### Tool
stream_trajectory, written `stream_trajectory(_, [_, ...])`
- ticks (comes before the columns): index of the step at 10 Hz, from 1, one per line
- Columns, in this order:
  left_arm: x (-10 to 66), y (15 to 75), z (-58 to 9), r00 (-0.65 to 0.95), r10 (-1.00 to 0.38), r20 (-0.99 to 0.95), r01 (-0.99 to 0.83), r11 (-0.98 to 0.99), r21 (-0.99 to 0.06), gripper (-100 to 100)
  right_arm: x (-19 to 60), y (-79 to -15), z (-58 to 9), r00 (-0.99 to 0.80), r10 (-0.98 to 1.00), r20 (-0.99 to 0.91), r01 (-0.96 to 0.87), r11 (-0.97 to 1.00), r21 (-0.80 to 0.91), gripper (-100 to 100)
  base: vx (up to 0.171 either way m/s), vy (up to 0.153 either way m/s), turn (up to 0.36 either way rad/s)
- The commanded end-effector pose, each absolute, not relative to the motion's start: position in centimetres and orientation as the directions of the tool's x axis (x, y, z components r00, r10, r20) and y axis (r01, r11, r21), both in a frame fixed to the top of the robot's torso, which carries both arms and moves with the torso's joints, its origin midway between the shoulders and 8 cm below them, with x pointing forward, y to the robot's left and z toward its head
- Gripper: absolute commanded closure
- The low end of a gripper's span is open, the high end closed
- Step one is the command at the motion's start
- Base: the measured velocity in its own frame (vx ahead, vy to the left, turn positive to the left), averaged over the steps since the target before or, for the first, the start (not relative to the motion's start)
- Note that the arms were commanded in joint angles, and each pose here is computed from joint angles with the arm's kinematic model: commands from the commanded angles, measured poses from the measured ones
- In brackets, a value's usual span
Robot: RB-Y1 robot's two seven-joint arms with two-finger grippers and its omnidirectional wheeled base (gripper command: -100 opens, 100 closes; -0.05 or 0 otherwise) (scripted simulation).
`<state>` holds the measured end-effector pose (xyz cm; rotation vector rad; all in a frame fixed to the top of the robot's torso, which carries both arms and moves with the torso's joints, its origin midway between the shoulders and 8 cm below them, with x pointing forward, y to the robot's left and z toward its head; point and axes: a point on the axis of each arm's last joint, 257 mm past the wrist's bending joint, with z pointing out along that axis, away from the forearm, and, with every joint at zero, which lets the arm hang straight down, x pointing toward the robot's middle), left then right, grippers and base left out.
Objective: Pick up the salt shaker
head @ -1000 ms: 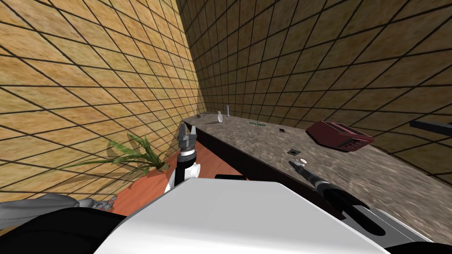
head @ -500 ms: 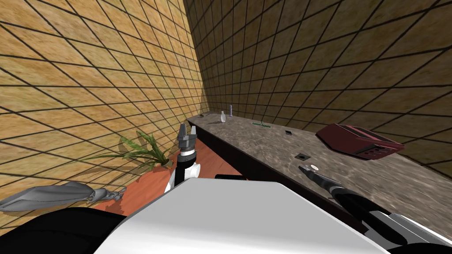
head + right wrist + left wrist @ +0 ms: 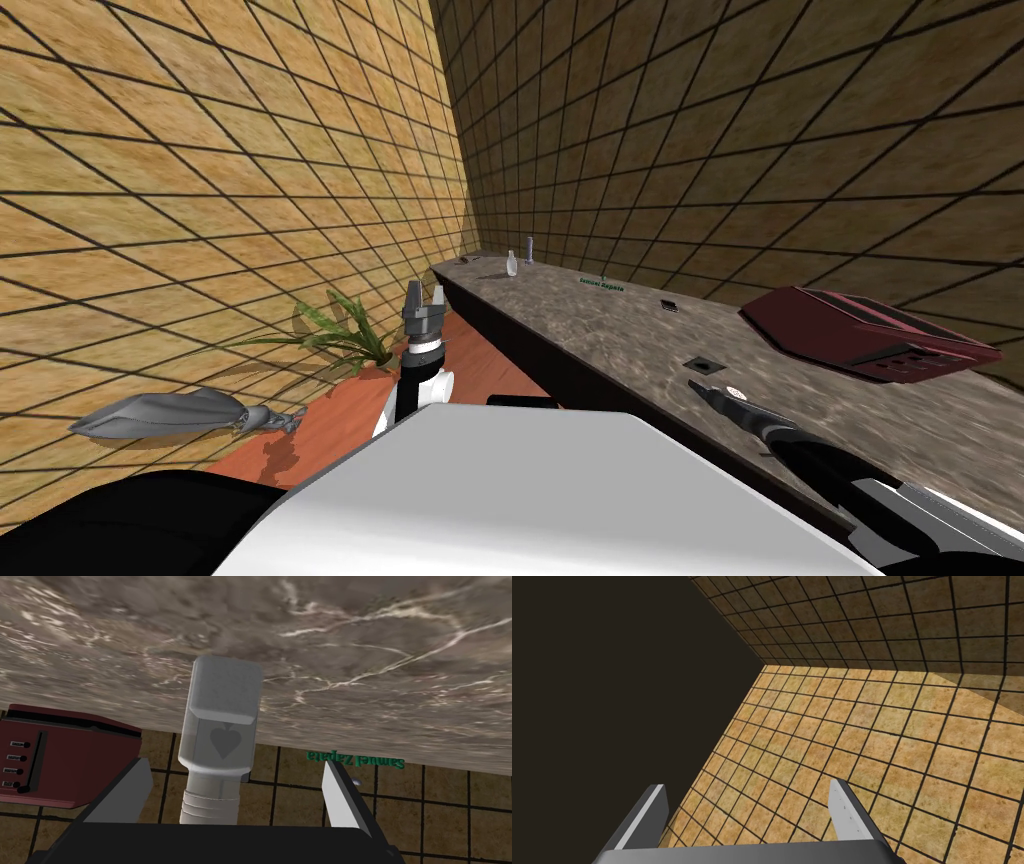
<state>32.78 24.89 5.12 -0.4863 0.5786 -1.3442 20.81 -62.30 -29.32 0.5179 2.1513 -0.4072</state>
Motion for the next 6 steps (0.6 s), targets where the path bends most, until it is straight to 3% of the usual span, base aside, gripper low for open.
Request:
stream_trajectory(1, [32.8,24.9,5.1,0.125,-0.986,-0.108,0.756,0.165,-0.633,0,20.6,-63.3,-29.6,-0.537,0.229,-0.811,0.518,0.849,-0.103,-100,-0.096,0.008,0.213])
stream_trajectory(6, [32.8,24.9,5.1,0.125,-0.986,-0.108,0.756,0.166,-0.633,0,19.1,-67.5,-30.3,-0.509,0.289,-0.811,0.611,0.785,-0.103,-100,-0.096,0.018,0.206])
